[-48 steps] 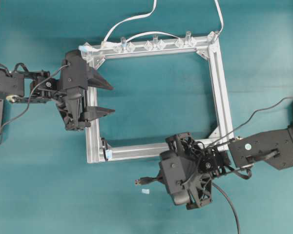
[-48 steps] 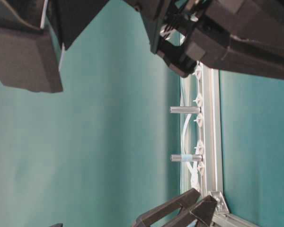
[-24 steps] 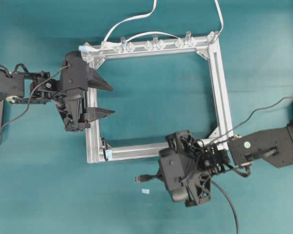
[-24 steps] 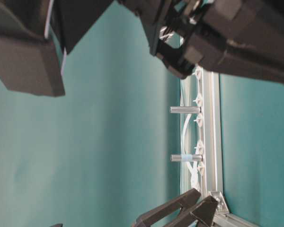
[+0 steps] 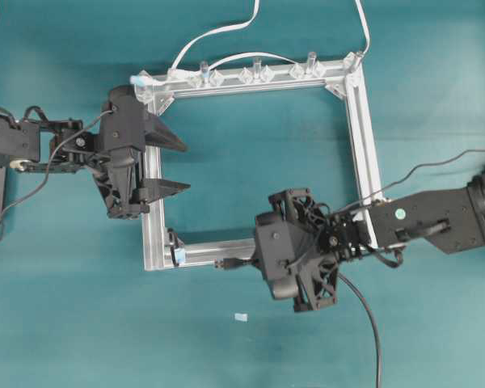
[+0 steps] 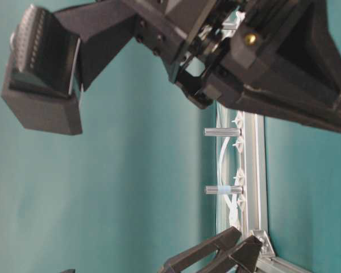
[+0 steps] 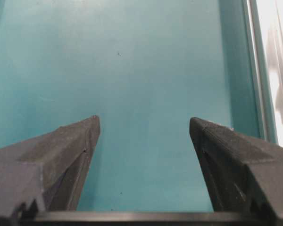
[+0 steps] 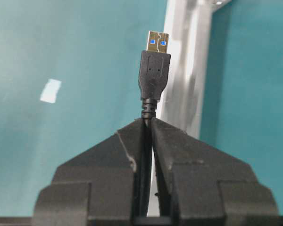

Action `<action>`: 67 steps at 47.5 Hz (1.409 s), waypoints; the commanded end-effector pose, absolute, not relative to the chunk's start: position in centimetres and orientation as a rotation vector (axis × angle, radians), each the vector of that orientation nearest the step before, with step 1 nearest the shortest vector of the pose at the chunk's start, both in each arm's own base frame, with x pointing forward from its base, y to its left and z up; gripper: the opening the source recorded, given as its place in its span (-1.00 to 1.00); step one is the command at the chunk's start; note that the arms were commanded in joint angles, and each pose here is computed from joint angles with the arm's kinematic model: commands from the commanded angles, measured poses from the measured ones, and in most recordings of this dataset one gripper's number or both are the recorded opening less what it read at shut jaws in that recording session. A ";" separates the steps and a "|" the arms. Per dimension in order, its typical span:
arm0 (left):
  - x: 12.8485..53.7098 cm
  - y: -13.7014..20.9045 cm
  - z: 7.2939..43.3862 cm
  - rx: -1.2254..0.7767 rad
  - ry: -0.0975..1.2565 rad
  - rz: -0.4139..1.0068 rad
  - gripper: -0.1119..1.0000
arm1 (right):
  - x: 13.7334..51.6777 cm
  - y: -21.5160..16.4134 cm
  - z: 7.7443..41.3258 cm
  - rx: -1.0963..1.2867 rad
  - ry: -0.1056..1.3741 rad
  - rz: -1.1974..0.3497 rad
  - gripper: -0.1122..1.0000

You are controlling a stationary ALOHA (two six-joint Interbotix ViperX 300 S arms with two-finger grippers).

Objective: Insert the wire through the string loop located on the left side.
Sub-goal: 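Lift the cable with the right gripper and carry it toward the frame corner, then push the connector up through the black zip-tie loop with the right gripper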

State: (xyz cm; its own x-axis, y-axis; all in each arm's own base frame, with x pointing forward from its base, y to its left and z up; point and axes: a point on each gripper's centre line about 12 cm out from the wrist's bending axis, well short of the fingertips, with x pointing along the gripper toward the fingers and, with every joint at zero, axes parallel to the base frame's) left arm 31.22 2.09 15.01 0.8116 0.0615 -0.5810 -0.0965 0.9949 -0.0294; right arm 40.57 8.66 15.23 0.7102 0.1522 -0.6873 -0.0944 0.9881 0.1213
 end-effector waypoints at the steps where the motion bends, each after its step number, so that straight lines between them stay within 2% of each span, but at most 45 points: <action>1: 31.7 2.0 16.1 -0.058 0.580 0.081 0.63 | 41.1 8.3 17.3 0.083 0.710 0.135 -0.67; 22: 31.7 2.0 16.2 -0.058 0.578 0.081 0.63 | 41.3 6.9 17.3 0.088 0.703 0.105 -0.67; 67: 31.7 2.0 16.1 -0.058 0.580 0.081 0.63 | 41.3 6.8 17.0 0.088 0.705 0.104 -0.67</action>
